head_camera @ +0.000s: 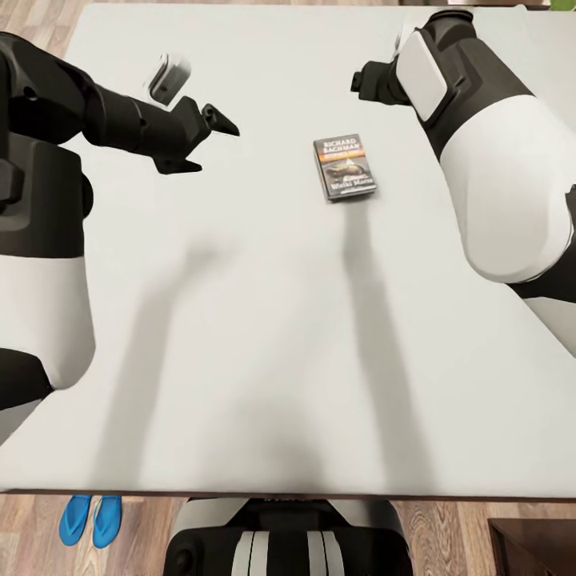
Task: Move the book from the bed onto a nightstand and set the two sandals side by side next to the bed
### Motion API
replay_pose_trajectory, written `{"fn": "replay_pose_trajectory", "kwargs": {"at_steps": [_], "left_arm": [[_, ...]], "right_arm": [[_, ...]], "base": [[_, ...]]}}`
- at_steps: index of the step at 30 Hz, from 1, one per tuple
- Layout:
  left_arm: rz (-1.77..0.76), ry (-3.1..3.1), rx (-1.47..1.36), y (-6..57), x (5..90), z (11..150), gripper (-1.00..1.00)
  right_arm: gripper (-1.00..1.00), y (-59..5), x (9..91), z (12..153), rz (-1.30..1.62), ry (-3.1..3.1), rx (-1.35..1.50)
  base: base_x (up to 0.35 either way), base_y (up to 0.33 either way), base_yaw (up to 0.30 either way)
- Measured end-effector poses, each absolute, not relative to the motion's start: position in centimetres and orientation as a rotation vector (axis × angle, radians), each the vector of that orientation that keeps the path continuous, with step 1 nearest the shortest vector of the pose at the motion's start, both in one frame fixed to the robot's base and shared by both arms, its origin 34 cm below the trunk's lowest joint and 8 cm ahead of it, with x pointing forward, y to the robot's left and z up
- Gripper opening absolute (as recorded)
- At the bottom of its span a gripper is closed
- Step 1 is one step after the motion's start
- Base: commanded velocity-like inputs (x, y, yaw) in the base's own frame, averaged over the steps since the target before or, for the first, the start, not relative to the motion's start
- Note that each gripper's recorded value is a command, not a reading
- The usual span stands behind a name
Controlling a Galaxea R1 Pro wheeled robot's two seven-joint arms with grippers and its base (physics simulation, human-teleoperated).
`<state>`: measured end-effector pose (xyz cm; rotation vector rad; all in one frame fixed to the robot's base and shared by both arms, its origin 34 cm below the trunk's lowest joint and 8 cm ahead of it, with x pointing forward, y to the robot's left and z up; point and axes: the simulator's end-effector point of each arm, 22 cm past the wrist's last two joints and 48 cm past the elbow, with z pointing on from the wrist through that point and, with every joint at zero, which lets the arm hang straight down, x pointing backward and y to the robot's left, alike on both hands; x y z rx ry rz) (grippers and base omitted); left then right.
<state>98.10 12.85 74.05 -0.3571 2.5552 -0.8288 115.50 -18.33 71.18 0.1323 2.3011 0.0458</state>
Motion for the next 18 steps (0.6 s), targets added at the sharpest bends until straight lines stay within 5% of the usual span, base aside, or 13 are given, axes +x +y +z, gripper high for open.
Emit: {"fn": "replay_pose_trajectory", "kwargs": {"at_steps": [18], "left_arm": [[-0.831,2.599,-0.345,11.9,97.9,71.9,1.0]], "right_arm": [[1.0,-18.4,115.2,68.1,0.037,2.331,0.137]], "base": [[0.0,0.0,0.0]]}}
